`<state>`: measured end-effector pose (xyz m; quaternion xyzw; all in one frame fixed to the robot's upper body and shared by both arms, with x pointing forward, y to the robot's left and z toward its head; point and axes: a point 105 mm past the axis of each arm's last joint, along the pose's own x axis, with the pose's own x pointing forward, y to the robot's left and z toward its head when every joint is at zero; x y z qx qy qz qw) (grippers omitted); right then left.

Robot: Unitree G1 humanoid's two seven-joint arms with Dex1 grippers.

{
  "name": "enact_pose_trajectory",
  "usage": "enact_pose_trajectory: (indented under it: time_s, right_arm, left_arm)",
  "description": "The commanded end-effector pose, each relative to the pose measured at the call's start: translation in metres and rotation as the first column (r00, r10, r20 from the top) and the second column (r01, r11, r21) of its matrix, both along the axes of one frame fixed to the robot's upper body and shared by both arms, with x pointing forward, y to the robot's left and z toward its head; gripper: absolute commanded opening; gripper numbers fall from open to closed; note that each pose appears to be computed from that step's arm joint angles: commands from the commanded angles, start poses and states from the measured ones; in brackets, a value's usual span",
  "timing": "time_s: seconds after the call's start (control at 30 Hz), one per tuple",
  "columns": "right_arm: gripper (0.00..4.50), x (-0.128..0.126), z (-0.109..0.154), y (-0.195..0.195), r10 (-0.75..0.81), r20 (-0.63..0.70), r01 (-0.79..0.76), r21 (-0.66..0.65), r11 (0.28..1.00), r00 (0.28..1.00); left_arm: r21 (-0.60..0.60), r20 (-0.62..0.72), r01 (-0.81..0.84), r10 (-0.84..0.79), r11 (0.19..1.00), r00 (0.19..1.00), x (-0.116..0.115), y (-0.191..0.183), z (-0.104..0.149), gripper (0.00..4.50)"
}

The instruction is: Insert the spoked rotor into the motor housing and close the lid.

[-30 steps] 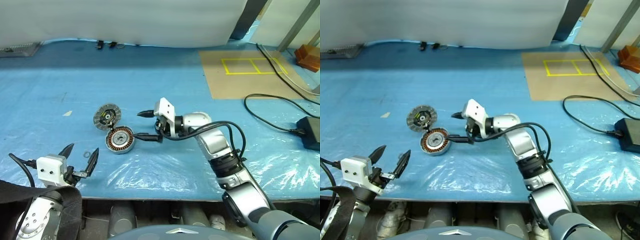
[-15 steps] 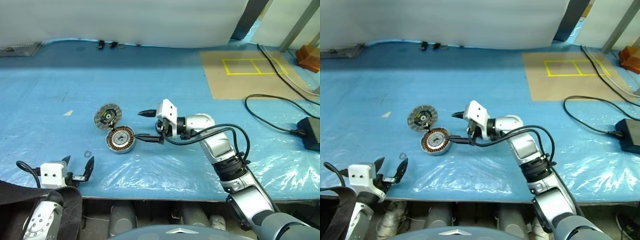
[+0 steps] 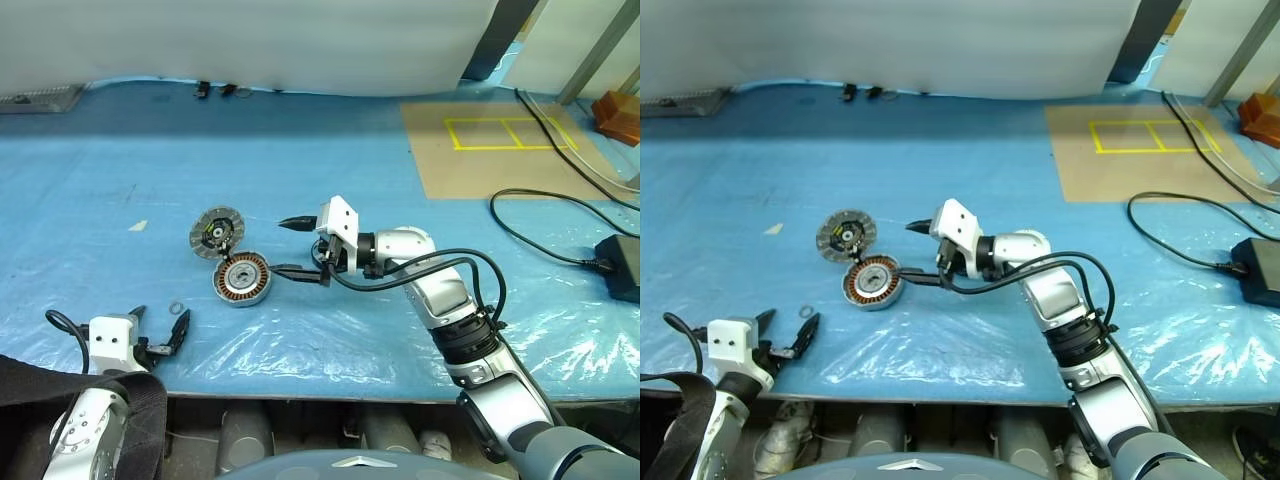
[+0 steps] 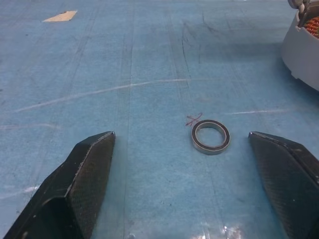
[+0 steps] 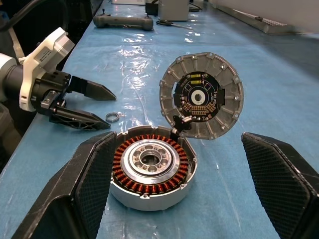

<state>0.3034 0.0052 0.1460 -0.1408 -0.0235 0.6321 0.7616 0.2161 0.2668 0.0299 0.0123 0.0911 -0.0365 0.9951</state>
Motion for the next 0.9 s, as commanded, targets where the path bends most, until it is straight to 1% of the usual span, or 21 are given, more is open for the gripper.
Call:
enact_pose_trajectory:
  time_s: [0.03, 0.13, 0.23, 0.33, 0.4, 0.53, 0.63, 0.73, 0.83, 0.9]
  right_arm:
    - [4.19, -0.005, 0.012, 0.003, 0.019, 0.037, -0.020, 0.034, 0.999, 0.999]
    - [4.19, -0.004, 0.013, 0.003, 0.015, 0.038, -0.016, 0.033, 0.999, 0.999]
    - [4.24, -0.003, 0.013, 0.003, 0.010, 0.042, -0.012, 0.032, 0.999, 0.999]
    - [4.24, -0.001, 0.014, 0.003, 0.007, 0.047, -0.008, 0.030, 1.000, 0.999]
    - [4.24, -0.001, 0.014, 0.003, 0.006, 0.051, -0.007, 0.029, 1.000, 0.999]
    - [4.24, 0.000, 0.014, 0.002, 0.001, 0.054, -0.003, 0.027, 1.000, 0.999]
    - [4.24, 0.002, 0.013, -0.002, -0.013, 0.051, 0.012, 0.024, 1.000, 0.999]
    - [4.24, 0.004, 0.013, -0.007, -0.031, 0.020, 0.031, 0.037, 0.999, 0.999]
    - [4.24, 0.004, 0.014, -0.014, -0.041, -0.014, 0.042, 0.058, 0.997, 0.999]
    - [4.24, 0.002, 0.005, -0.020, -0.049, -0.006, 0.049, 0.011, 0.999, 0.999]
  left_arm:
    - [0.013, -0.030, 0.010, -0.009, 1.000, 1.000, -0.003, 0.001, -0.008, 4.50]
    - [0.014, -0.045, 0.014, -0.014, 1.000, 0.999, -0.005, 0.002, -0.013, 4.50]
    - [0.004, -0.053, 0.024, -0.023, 1.000, 0.998, -0.006, 0.001, -0.015, 3.92]
    - [0.004, -0.055, 0.026, -0.026, 1.000, 0.998, -0.007, 0.001, -0.016, 2.97]
    - [0.005, -0.058, 0.025, -0.025, 1.000, 0.998, -0.008, 0.002, -0.018, 2.20]
    - [0.010, -0.061, 0.023, -0.022, 1.000, 0.998, -0.008, 0.003, -0.018, 0.83]
    - [0.012, -0.033, 0.049, -0.048, 0.999, 0.998, -0.003, -0.001, -0.013, 0.76]
    - [-0.010, 0.049, 0.111, -0.111, 0.994, 0.993, 0.008, -0.009, 0.007, 0.76]
    - [-0.003, 0.121, 0.239, -0.237, 0.971, 0.964, 0.015, -0.024, 0.029, 0.76]
    - [0.003, 0.157, 0.304, -0.300, 0.953, 0.941, 0.019, -0.032, 0.042, 0.76]
